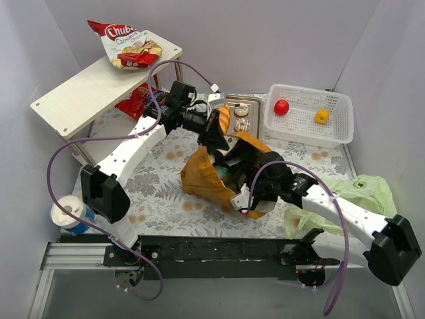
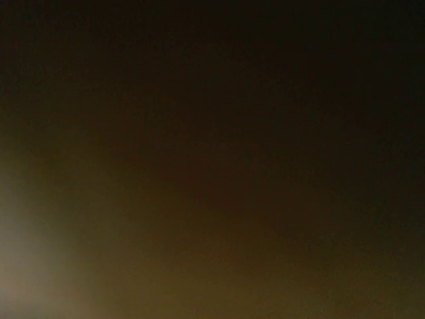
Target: Untie the knot of the grocery bags and take out the mixed food
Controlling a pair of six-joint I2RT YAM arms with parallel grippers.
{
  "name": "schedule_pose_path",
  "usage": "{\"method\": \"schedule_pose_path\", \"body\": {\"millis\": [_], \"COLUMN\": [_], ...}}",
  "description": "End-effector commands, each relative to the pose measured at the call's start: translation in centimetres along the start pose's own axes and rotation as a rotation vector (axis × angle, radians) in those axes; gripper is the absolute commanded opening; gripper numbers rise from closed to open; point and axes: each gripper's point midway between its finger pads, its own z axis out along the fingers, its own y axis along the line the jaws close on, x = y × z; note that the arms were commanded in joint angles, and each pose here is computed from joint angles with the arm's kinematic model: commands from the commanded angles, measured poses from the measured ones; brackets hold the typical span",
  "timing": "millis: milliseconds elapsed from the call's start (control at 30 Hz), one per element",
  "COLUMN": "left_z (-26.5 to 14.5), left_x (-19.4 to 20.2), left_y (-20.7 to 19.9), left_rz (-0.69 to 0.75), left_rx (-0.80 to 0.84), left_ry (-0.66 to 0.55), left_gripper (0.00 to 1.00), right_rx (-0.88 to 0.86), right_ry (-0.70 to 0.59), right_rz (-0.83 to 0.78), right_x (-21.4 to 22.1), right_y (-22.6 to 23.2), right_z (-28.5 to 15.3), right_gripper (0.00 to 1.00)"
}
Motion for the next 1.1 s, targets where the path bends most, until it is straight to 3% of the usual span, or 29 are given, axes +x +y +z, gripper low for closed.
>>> {"method": "schedule_pose_path", "body": {"millis": [0,267,367,400,500,733,800,867,900,967,1067], "left_z": [-0.8,-0.5,-0.6,-0.7,-0.9,-1.1,-1.2,-1.2,-1.1,-1.0,-0.8], "left_x": [-0.5,-0.4,-0.2,-0.2,-0.2,0.7,1.3,1.4,1.4,1.3,1.0], "left_y": [-1.5,-1.4,-1.5,-1.5,-1.2,1.1,0.9,0.9,0.7,0.4,0.1], "left_rz": [0.018,0.01,0.003,0.005,-0.001,0.041,0.023,0.035,0.029,-0.007,-0.039], "left_rx": [0.046,0.076,0.076,0.072,0.056,-0.092,-0.114,-0.113,-0.105,-0.085,-0.061], "left_ry": [0.015,0.012,0.012,0.013,0.014,0.013,-0.003,-0.012,-0.012,-0.016,-0.03], "left_gripper": [0.0,0.0,0.0,0.0,0.0,0.0,0.0,0.0,0.0,0.0,0.0], "right_rx": [0.079,-0.028,-0.013,-0.009,-0.006,-0.033,-0.099,-0.113,-0.095,-0.051,-0.004], "right_ry": [0.059,0.201,0.283,0.307,0.322,0.17,0.108,0.066,0.107,0.128,0.247], "right_rz": [-0.022,0.085,0.127,0.161,0.239,0.234,0.228,0.217,0.232,0.235,0.168], "right_x": [2.0,7.3,9.1,9.4,9.2,1.7,-1.1,-3.8,-3.5,-3.5,-1.0], "right_y": [-3.5,-2.1,-2.8,-2.9,-4.1,-4.1,-2.5,-1.6,-1.1,-1.1,-0.7], "right_z": [2.0,7.3,7.7,7.6,6.5,1.4,-0.6,-2.1,-2.3,-3.1,-2.9], "right_gripper": [0.99,0.96,0.75,0.62,0.43,0.23,0.23,0.31,0.45,0.55,0.59]}}
